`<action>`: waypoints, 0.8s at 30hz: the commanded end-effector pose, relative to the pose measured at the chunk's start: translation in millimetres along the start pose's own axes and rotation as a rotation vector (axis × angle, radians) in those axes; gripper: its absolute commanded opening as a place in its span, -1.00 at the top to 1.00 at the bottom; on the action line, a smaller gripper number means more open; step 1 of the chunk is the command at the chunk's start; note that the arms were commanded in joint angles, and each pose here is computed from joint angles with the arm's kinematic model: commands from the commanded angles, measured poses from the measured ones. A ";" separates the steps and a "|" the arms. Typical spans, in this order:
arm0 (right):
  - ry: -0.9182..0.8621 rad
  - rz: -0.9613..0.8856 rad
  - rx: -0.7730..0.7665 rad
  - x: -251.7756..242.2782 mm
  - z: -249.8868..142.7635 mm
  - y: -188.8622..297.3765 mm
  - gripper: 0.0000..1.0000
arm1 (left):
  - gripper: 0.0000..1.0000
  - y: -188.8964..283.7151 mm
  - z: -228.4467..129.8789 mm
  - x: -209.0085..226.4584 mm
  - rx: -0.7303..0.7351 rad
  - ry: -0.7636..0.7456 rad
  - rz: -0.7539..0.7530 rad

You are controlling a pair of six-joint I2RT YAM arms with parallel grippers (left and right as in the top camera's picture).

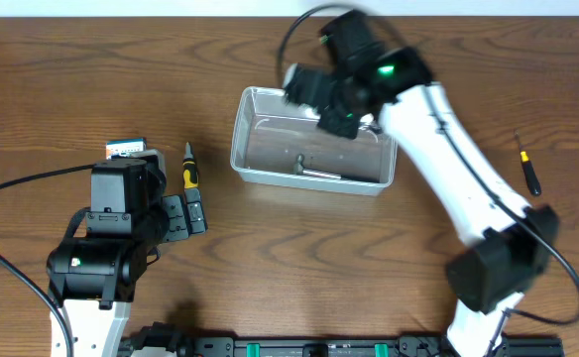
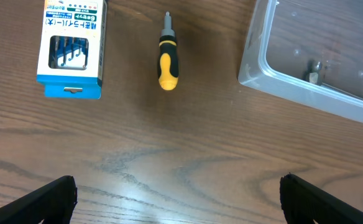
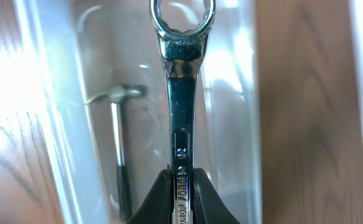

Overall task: Pack container
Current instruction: 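Carry the wrench into the container and open the right gripper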

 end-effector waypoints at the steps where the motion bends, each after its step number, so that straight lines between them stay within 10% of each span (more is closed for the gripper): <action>1: 0.156 0.090 0.023 9.1 0.3 -38.4 0.98 | -0.96 5.8 5.3 -0.9 -0.024 0.014 0.003; 10: 0.008 0.258 0.100 21.4 -23.8 -110.4 0.94 | -0.96 5.8 5.3 -0.9 -0.024 0.014 0.003; 18: -0.017 0.314 0.143 29.4 -33.9 -121.7 0.21 | -0.96 5.8 5.3 -0.9 -0.024 0.014 0.003; 24: -0.038 0.268 0.130 20.8 -28.1 -107.0 0.09 | -0.96 5.8 5.3 -0.9 -0.024 0.014 0.003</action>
Point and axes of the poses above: each gripper's point midway between its finger pads, its own y axis back along the fingers, its own x axis along the line the jaws close on, z = x × y, the point moved 6 cm from there along y, back along the fingers, and after that the axes turned 6 degrees about y, right-handed, at the moved point
